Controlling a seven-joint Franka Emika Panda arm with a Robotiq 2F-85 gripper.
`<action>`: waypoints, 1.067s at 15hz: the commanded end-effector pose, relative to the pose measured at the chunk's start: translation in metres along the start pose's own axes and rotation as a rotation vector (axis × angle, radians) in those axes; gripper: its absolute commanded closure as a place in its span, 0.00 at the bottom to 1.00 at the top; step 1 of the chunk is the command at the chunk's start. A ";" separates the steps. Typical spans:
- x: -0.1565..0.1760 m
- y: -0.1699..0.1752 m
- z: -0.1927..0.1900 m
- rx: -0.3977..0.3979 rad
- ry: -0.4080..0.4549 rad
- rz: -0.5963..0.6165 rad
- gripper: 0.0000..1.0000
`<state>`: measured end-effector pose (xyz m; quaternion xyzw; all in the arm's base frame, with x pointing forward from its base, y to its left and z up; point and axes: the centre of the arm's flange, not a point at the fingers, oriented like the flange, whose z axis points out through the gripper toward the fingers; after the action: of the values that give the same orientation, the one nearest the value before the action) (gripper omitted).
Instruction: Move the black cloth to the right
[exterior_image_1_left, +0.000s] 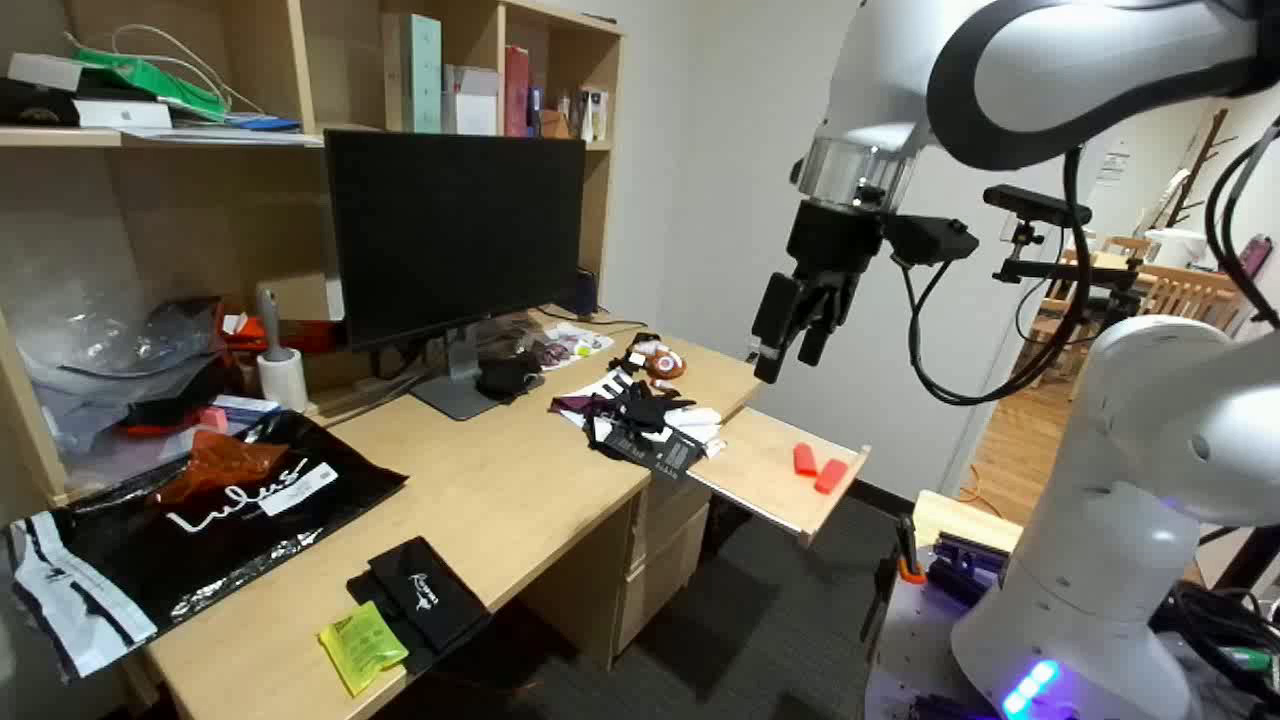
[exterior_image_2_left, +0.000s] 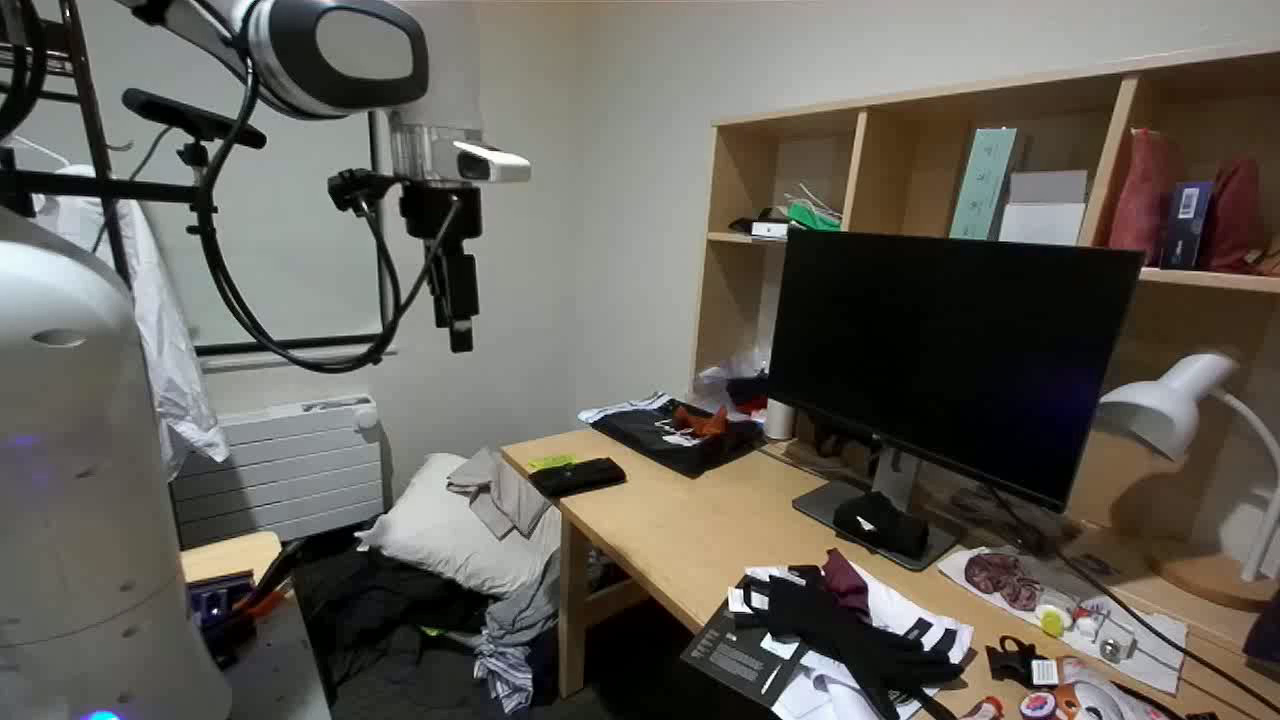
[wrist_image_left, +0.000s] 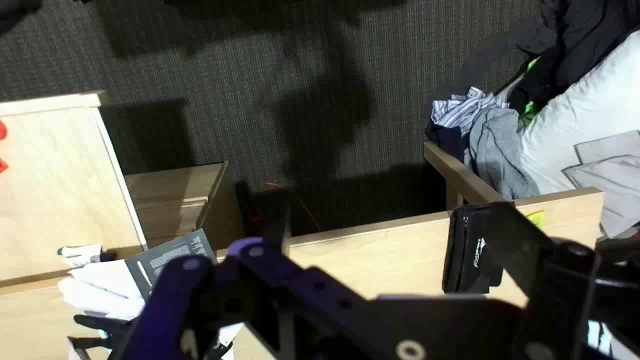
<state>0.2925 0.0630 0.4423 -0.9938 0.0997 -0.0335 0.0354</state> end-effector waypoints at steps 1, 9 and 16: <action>-0.001 0.001 0.003 -0.003 -0.010 0.001 0.00; 0.020 -0.102 0.048 -0.206 0.192 -0.353 0.00; -0.006 -0.138 0.094 -0.274 0.263 -0.647 0.00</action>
<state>0.3207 0.2055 0.3579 -0.9562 -0.2141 -0.1568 -0.1238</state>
